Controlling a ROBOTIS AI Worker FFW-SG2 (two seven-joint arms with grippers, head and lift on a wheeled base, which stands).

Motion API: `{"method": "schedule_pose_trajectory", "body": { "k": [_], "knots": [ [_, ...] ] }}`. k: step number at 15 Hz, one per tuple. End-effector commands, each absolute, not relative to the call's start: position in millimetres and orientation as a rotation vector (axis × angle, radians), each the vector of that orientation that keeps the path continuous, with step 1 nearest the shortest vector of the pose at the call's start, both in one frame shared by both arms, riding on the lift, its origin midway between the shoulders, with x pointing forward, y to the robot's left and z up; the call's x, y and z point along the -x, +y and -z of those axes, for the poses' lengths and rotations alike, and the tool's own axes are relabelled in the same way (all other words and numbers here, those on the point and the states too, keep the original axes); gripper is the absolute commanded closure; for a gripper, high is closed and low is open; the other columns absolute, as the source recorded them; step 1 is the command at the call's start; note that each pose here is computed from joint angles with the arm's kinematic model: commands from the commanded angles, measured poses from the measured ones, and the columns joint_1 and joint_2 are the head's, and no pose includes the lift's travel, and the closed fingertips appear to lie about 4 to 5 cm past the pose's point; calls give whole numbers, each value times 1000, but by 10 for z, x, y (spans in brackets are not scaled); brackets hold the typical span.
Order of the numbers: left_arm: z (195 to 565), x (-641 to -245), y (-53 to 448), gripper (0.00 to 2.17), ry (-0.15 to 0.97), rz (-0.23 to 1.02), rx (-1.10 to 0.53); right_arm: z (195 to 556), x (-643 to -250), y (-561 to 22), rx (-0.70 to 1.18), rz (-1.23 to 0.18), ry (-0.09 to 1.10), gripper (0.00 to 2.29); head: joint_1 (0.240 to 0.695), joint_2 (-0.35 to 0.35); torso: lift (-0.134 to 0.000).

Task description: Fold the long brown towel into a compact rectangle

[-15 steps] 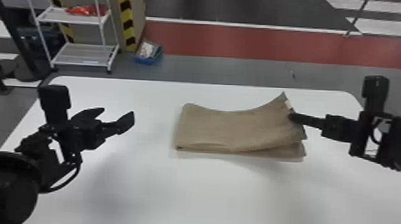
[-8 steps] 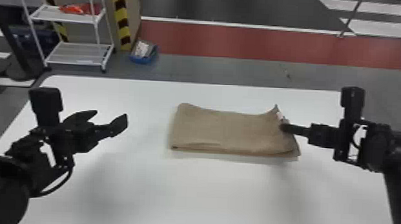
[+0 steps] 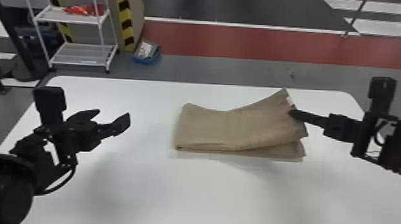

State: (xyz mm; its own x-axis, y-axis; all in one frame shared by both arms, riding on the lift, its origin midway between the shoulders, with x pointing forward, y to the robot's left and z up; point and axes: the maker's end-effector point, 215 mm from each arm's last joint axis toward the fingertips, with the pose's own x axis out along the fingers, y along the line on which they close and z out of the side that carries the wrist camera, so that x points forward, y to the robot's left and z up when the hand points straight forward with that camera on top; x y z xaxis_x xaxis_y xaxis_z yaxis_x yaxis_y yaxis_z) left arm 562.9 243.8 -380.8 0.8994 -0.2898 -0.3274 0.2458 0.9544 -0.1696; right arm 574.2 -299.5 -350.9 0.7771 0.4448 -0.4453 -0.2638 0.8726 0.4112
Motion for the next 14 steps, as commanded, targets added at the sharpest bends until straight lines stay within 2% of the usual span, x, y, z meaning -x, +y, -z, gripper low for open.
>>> {"method": "schedule_pose_trajectory", "body": {
  "k": [1,3,6,7,8,9,14],
  "knots": [
    [3802,-5631,2438,70,356,278,125,3415,-5726,-3206,-362,-361,544,1180,695,-50,-123],
    [3809,-5630,2447,70,358,277,124,3431,-5724,-3432,-366,-326,538,1180,695,-69,-123],
    [3816,-5632,2438,70,359,278,121,3751,-5714,-3474,-361,-312,589,1160,695,-92,-123],
    [3839,-5619,2414,70,368,283,122,3825,-5722,-3444,-363,-316,606,812,695,-97,-123],
    [3928,-5579,2391,70,401,286,123,3888,-5723,-3429,-359,-313,623,164,695,-99,-123],
    [3932,-5569,2404,70,403,285,123,3938,-5718,-3423,-352,-308,632,-2,695,-99,-123],
    [3927,-5565,2414,70,404,284,123,3827,-5627,-3656,-349,-274,575,66,695,-107,-123]
  ]
}}
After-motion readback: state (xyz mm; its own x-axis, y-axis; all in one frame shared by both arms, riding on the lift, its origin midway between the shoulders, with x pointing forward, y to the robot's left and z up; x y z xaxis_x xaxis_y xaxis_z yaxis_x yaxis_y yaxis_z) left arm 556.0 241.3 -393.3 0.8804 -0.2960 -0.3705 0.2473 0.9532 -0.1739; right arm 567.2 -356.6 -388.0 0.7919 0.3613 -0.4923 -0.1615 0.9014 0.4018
